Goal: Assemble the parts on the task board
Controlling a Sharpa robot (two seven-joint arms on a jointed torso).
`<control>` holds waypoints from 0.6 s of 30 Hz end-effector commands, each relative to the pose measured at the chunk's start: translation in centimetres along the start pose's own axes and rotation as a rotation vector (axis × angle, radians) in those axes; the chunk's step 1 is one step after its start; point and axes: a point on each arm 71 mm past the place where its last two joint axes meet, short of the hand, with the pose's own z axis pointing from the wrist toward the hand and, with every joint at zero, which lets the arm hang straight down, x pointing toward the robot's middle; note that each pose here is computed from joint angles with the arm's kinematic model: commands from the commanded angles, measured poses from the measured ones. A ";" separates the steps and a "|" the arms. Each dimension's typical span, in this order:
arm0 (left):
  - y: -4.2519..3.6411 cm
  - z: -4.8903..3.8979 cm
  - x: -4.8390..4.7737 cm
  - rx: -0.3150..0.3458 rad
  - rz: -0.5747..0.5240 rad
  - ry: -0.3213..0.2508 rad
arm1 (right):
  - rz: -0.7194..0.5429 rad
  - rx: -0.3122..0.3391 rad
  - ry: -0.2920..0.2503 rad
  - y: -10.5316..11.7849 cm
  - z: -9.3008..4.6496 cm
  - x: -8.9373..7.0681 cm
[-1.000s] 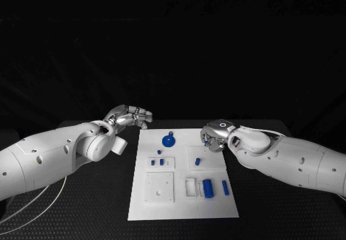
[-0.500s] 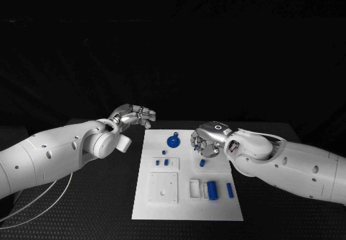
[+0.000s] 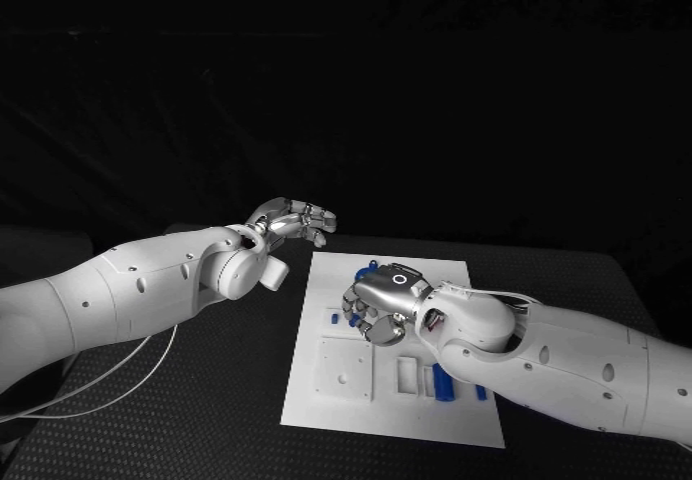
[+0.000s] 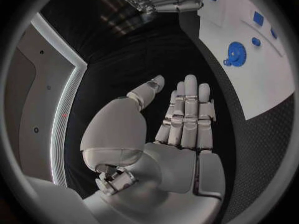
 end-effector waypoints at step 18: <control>-0.38 0.42 0.84 0.022 -0.022 0.005 | -0.055 -0.034 0.087 1.3 0.3 4.4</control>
